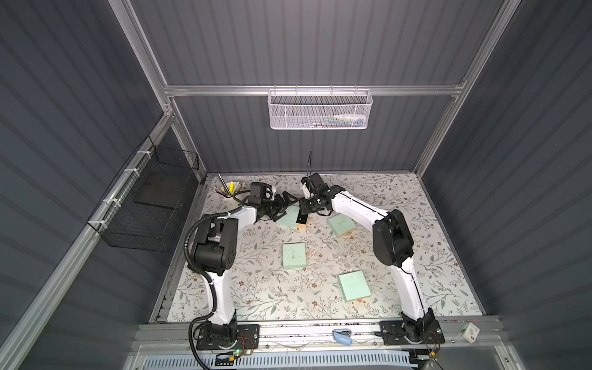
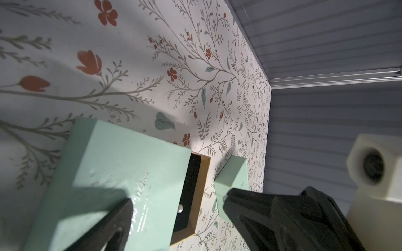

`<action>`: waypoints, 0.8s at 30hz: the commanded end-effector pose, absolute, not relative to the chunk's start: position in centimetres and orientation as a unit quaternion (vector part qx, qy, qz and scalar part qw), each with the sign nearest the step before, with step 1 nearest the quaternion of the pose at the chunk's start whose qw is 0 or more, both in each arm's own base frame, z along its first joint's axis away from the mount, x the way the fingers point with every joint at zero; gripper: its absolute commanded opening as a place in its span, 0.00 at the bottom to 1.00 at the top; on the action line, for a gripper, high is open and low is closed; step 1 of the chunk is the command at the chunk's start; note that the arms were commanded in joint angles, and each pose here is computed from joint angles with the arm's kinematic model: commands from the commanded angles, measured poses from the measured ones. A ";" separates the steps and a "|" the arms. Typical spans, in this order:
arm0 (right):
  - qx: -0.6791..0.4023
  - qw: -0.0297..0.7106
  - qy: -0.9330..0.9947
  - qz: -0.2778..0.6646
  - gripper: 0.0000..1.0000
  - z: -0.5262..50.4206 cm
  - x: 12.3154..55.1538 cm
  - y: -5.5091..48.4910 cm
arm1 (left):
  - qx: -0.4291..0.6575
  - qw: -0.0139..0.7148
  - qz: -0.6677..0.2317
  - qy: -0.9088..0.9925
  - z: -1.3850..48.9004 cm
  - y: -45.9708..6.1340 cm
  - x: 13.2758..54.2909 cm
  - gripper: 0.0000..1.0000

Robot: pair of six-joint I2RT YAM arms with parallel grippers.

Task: Take out the earrings from the drawer-style jewelry box
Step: Pick up the earring from the drawer, then place the earring at the center of the board.

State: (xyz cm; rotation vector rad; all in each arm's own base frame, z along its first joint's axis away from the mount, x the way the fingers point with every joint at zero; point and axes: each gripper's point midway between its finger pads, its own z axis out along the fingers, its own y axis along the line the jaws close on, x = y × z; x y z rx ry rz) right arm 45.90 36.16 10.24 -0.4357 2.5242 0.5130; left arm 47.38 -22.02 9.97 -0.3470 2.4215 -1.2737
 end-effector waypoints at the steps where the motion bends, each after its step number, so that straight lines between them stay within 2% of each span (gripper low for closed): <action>1: -0.156 0.271 0.928 0.203 0.10 12.1 44.6 35.8 | -0.152 0.158 -0.432 0.875 7.7 -21.0 46.1 1.00; 8: -0.139 0.265 0.930 0.214 0.10 12.0 41.2 33.6 | -0.149 0.163 -0.434 0.873 8.2 -21.0 46.1 1.00; 12: -0.128 0.252 0.936 0.212 0.10 10.1 40.0 32.7 | -0.148 0.162 -0.435 0.873 8.2 -21.0 46.1 1.00; 24: -0.122 0.211 0.948 0.206 0.10 5.6 40.4 33.5 | -0.150 0.159 -0.434 0.874 7.9 -21.0 46.0 1.00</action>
